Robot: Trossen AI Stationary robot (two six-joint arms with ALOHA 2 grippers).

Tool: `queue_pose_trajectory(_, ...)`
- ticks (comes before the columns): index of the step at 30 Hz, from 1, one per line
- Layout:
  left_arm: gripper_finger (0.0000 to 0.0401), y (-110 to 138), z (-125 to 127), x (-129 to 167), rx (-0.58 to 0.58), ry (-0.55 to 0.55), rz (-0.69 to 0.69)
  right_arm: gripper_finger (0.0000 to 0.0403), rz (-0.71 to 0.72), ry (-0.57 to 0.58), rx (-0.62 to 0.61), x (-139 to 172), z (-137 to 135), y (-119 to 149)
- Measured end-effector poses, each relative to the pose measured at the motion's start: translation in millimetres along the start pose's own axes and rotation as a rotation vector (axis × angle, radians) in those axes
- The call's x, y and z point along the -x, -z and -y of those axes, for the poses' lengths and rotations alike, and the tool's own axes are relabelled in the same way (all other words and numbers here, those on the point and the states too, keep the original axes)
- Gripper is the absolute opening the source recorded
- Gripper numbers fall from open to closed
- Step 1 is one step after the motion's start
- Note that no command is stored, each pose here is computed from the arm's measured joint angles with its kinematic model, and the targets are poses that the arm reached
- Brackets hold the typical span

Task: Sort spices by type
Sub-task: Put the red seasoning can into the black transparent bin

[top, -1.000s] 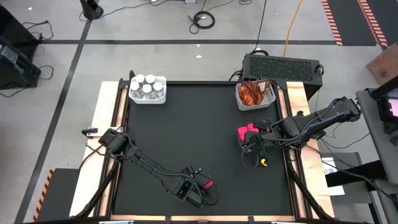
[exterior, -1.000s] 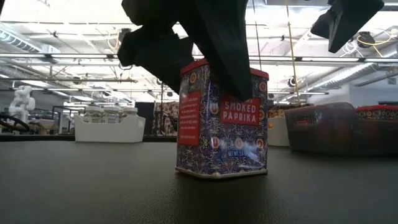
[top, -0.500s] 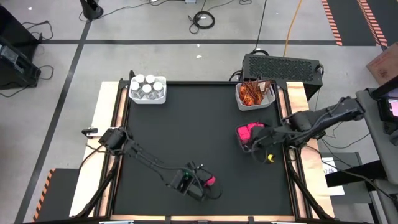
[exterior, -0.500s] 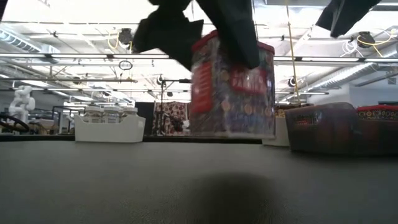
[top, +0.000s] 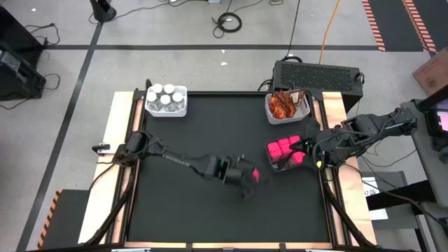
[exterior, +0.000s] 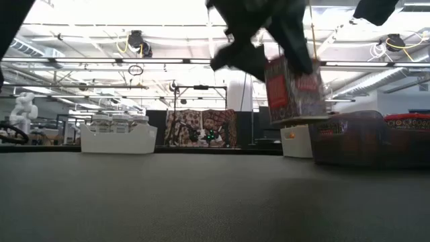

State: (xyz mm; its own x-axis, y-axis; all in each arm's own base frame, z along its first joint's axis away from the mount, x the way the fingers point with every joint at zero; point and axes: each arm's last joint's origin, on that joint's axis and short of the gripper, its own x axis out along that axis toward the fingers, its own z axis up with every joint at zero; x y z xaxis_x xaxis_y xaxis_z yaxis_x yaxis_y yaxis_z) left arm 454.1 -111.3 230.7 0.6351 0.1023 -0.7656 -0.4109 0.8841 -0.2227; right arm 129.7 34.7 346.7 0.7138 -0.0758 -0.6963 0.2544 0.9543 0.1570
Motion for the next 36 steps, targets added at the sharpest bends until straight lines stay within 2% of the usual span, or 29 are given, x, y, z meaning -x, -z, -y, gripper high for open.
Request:
queue_pose_trajectory(2,0.0216,-16.8,-16.3,-5.7,0.033,-0.008,0.039,0.0,0.02,0.0,-0.005,4.3,2.3,0.8)
queue_pose_trajectory(5,0.0216,-46.7,-29.9,-3.9,0.056,0.045,0.118,0.0,0.029,-0.004,-0.008,9.0,5.2,2.7)
queue_pose_trajectory(9,0.0216,-77.2,-26.7,10.7,0.003,0.119,0.276,0.0,0.003,0.011,-0.01,13.0,9.7,7.8)
queue_pose_trajectory(15,0.0216,-102.6,-29.0,18.2,-0.014,0.114,0.436,0.0,-0.013,0.023,-0.026,17.4,13.9,12.3)
queue_pose_trajectory(20,0.0216,-102.2,-37.4,-12.4,-0.007,0.101,0.453,0.0,0.021,0.058,-0.039,19.6,16.2,12.2)
queue_pose_trajectory(28,0.0216,-91.7,-36.6,-60.1,-0.022,0.162,0.486,0.0,0.054,0.103,-0.067,19.7,17.5,11.1)
queue_pose_trajectory(36,0.0216,-79.1,-25.2,-70.1,-0.047,0.19,0.46,0.0,0.052,0.106,-0.088,20.0,17.9,11.7)
